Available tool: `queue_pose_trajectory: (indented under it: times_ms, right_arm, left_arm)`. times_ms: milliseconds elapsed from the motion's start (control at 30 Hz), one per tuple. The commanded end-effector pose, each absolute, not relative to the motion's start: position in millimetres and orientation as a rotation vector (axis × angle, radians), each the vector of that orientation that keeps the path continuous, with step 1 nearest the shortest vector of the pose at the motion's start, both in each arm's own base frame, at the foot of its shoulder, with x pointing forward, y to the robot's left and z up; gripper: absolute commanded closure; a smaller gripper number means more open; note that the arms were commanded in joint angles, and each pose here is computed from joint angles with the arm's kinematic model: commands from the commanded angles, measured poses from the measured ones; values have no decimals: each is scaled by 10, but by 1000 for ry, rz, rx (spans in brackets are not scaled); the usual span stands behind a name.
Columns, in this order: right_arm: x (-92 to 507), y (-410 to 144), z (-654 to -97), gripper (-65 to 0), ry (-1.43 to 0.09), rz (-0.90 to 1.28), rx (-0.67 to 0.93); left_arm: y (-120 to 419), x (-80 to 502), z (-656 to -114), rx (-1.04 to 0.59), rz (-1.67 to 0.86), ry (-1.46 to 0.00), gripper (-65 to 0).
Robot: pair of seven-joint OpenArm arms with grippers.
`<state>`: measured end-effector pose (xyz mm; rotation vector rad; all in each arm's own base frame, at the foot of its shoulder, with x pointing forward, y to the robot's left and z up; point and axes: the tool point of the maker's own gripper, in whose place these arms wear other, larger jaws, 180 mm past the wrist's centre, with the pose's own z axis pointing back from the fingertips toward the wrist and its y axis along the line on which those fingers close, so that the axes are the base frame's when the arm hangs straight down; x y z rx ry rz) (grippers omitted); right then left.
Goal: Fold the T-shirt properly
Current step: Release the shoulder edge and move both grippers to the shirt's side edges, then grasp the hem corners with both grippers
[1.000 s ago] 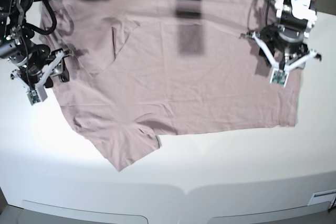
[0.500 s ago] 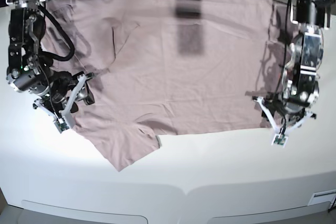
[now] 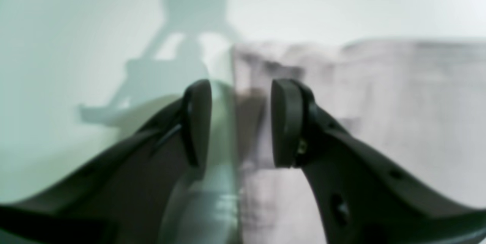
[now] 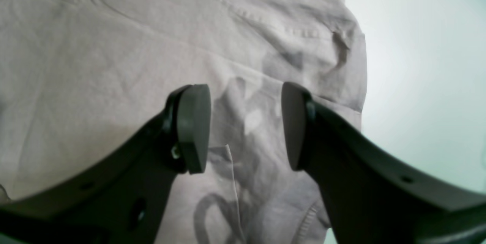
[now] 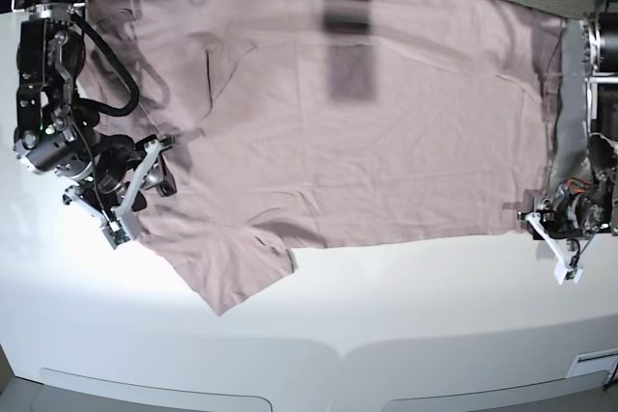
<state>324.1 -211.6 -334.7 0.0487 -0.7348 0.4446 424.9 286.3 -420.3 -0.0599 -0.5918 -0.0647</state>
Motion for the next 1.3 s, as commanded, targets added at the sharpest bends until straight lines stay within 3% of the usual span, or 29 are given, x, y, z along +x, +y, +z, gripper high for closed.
queue_pose_trajectory:
  times_ms: [0, 133, 367, 667, 867, 1100, 1267]
  right_arm:
    - [3337, -2142, -3198, -301, -784, 447, 36]
    - [3333, -2146, -3202, -301, -780, 448, 35]
    - [3313, -2157, -3223, -301, -764, 447, 32]
    - [3310, -2159, -3227, -301, -760, 447, 31]
    - [3309, -2159, -3228, -301, -760, 447, 31]
    - [3310, -2153, -3226, -301, -762, 446, 35]
    - [3306, -2157, -3230, -301, -758, 447, 33]
  left_arm:
    - [2918, 4409, -3977, -87, -64, -658, -251]
    - [2705, 4433, -3943, -216, -61, -689, -251]
    - [2742, 4375, -4108, -211, -29, -681, -251]
    - [2808, 4444, -4057, -172, -47, -729, -251]
    - [3066, 4466, -4071, -23, -27, -737, -251]
    - [2732, 4329, -4182, -206, -38, -697, -251]
    - [2691, 4258, -4240, -223, -51, -667, -251]
